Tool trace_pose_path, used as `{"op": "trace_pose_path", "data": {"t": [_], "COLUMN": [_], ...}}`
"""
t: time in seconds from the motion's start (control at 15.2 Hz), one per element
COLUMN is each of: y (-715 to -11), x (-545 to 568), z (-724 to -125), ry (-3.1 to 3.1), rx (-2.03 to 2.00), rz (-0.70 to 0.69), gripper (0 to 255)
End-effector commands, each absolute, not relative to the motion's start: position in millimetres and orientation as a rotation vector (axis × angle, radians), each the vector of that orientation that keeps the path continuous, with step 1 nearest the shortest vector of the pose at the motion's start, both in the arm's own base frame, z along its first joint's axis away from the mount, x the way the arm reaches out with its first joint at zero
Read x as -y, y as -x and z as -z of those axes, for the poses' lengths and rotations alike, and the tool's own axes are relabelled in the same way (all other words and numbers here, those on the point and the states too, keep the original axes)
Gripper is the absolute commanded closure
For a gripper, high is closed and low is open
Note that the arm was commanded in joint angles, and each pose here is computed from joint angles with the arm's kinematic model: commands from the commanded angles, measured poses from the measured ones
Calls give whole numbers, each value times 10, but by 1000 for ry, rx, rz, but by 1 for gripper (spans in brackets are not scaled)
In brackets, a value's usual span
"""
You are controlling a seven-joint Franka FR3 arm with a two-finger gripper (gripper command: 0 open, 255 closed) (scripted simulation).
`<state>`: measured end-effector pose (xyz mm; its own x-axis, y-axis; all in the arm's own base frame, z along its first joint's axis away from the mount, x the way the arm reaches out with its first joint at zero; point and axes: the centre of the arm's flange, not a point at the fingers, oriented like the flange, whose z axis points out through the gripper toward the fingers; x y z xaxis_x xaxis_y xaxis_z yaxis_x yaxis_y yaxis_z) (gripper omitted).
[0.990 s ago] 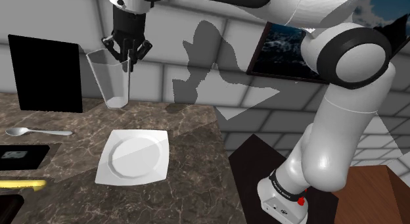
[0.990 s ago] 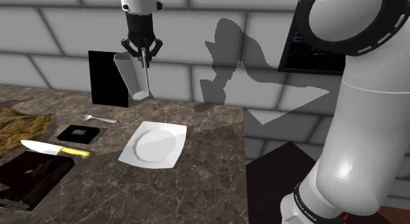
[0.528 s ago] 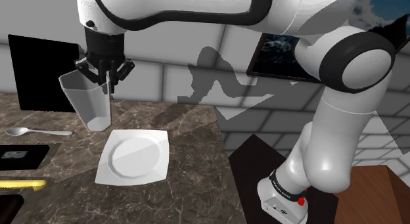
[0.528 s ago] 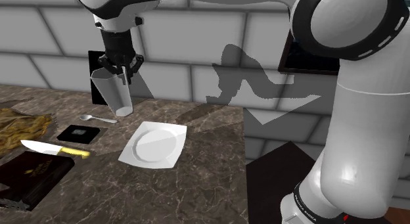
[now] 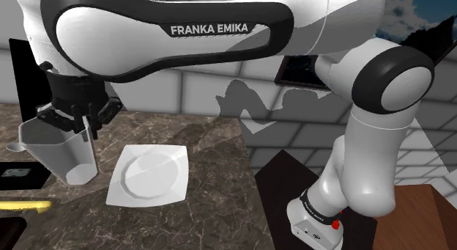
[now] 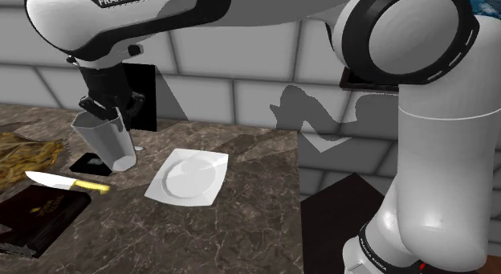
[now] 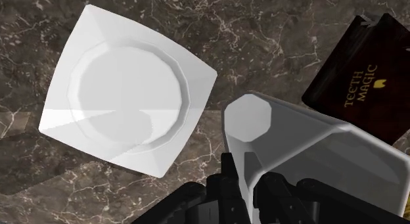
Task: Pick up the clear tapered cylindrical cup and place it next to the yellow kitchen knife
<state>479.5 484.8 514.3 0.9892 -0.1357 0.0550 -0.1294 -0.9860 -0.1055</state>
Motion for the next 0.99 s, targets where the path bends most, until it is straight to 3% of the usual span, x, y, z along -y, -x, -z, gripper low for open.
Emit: {"op": "trace_pose_path", "data": {"t": [0.0,0.53,0.92], "y": [-4692,-4248,-4248], "x": [-5070,-5967,-5967], "z": [-5084,-4775,-4458], "ry": [3031,3031,3031], "rx": [-204,-204,-204], "rz": [96,96,96], "gripper": [255,255,255]}}
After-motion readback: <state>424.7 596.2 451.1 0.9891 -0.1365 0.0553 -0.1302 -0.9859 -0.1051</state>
